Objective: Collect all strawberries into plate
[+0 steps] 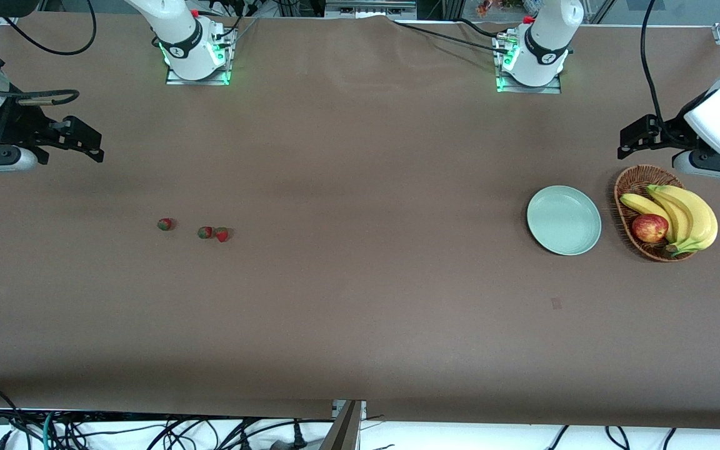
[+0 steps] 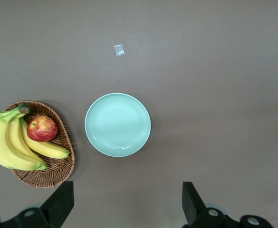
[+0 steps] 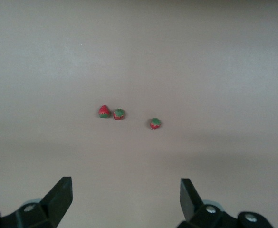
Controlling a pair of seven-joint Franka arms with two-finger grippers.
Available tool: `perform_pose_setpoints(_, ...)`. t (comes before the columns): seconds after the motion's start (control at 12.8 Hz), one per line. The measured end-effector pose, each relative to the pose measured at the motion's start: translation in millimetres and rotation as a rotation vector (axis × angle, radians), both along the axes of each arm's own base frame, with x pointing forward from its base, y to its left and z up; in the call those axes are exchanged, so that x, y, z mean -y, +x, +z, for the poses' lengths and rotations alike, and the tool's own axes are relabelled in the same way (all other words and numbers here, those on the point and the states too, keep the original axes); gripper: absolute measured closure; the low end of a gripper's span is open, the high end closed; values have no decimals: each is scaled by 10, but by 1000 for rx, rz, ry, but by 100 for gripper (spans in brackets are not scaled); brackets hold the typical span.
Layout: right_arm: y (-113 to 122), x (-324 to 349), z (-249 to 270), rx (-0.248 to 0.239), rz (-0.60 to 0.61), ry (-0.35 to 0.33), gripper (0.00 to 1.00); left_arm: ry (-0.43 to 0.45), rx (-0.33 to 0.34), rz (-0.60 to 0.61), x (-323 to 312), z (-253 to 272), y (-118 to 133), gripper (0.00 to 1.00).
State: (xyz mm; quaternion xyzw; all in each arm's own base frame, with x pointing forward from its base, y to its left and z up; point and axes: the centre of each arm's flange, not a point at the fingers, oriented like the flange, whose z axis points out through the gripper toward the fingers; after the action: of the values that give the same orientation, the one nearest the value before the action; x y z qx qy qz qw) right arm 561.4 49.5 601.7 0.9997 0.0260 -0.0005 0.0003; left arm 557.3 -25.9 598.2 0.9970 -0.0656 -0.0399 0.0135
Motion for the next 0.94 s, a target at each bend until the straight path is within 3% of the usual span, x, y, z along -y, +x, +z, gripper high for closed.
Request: perform_pose_setpoints(0.94, 7, 2, 19, 8, -1, 1, 0, 0, 1, 0, 2, 3, 3, 0)
